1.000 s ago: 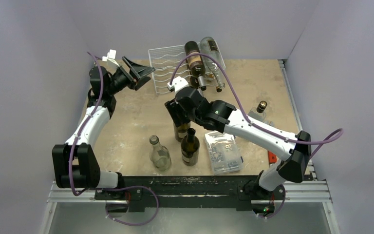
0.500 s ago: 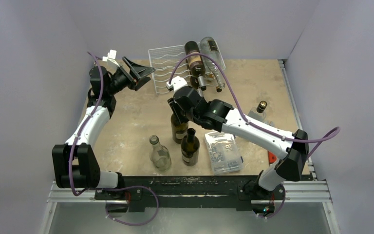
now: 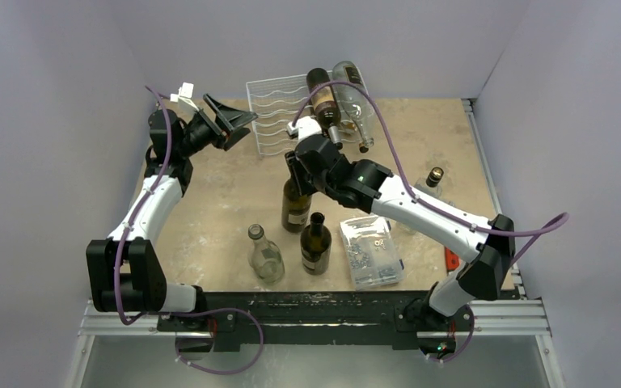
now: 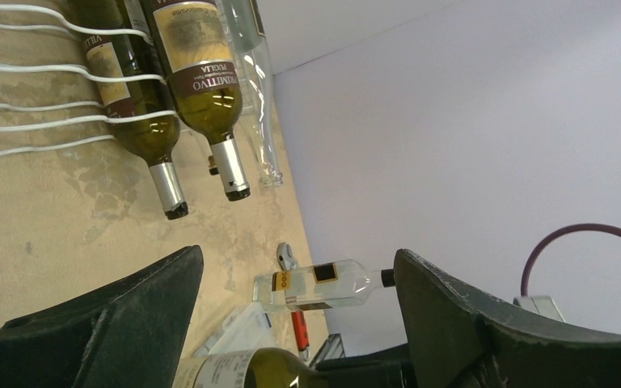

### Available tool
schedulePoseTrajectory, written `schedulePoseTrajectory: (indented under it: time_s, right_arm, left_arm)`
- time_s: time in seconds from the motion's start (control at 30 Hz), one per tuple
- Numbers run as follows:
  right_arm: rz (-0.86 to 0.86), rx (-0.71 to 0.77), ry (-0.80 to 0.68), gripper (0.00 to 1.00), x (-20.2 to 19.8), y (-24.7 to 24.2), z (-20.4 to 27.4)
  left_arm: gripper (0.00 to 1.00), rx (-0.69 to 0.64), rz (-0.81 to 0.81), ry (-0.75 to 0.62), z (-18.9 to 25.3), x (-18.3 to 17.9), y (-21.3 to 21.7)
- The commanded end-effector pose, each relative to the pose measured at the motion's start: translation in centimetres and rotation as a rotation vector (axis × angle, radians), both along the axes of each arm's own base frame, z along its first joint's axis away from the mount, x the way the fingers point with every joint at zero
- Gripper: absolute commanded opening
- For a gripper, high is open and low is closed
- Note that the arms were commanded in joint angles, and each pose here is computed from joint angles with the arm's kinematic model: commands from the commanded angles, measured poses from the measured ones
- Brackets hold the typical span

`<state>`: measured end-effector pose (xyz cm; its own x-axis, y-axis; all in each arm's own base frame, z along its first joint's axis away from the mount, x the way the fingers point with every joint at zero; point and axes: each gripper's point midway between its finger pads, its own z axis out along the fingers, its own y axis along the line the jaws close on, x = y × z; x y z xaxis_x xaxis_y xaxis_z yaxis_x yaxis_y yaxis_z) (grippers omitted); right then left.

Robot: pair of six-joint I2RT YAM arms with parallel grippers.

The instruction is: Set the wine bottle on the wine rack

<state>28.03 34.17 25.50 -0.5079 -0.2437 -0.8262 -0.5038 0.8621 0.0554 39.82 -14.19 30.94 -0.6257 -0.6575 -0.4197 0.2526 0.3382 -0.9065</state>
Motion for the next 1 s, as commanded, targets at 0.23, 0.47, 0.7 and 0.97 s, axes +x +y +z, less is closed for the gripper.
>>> schedulePoseTrajectory:
  time_s: [0.23,0.47,0.7,0.97]
  right_arm:
    - [-0.194,0.727,-0.115,0.00,4.7,-2.9,13.5]
    - [-0.247,1.111,-0.155,0.00,5.1,-6.0,18.1]
    - [-0.285,1.407,-0.244,0.00,4.9,-8.6,21.7]
    - [-0.368,1.565,-0.300,0.00,6.1,-10.4,21.8]
  left_arm:
    - [0.87,0.006,-0.005,-0.096,3.4,-0.4,-0.1]
    - [0.86,0.031,0.009,-0.183,5.5,-1.4,0.1]
    - [0.86,0.039,0.047,-0.225,6.5,-1.9,0.5]
    - [0.87,0.007,0.056,-0.235,6.8,-1.9,0.7]
